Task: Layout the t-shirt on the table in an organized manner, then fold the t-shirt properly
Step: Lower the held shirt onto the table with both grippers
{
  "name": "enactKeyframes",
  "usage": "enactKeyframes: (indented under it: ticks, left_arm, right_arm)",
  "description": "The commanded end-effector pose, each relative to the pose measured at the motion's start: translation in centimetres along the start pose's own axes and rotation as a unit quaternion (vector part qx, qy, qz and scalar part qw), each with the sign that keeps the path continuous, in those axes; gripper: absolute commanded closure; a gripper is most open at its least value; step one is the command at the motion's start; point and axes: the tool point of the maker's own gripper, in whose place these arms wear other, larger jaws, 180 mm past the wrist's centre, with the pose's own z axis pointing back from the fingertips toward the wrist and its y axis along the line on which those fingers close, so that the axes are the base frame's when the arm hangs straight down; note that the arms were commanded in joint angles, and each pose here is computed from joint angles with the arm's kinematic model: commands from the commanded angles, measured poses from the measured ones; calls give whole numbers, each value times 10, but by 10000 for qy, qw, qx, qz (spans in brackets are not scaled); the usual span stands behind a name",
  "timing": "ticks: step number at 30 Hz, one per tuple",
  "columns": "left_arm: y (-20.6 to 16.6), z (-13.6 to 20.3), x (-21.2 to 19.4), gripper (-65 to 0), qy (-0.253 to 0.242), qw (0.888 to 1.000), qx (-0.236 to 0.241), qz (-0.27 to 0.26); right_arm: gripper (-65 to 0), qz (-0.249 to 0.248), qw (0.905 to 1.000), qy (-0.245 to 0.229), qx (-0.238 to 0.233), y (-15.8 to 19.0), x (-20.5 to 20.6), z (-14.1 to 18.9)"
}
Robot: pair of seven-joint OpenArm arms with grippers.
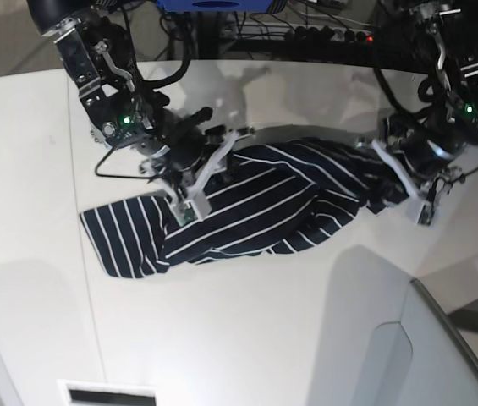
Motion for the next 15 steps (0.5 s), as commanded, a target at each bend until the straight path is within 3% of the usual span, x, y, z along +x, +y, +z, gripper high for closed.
enactKeyframes:
  ticks: [1,4,9,15]
  left_arm:
    - [2,1,20,0,-295,9996,44,-20]
    - [0,-4,44,0,-596,9981,59,126]
    - [9,-16,62,0,-755,9952,155,606]
    - [4,-24,71,0,-834,9938,51,727]
  right_arm:
    - [-135,-71,9997,-202,112,-2,14,4]
    - [-230,-309,9981,-118,512,-2,14,11]
    - [-440,-961,9917,-115,849,-7,16,19]
    - [-467,-1806,9786,204,969,-27,-6,3]
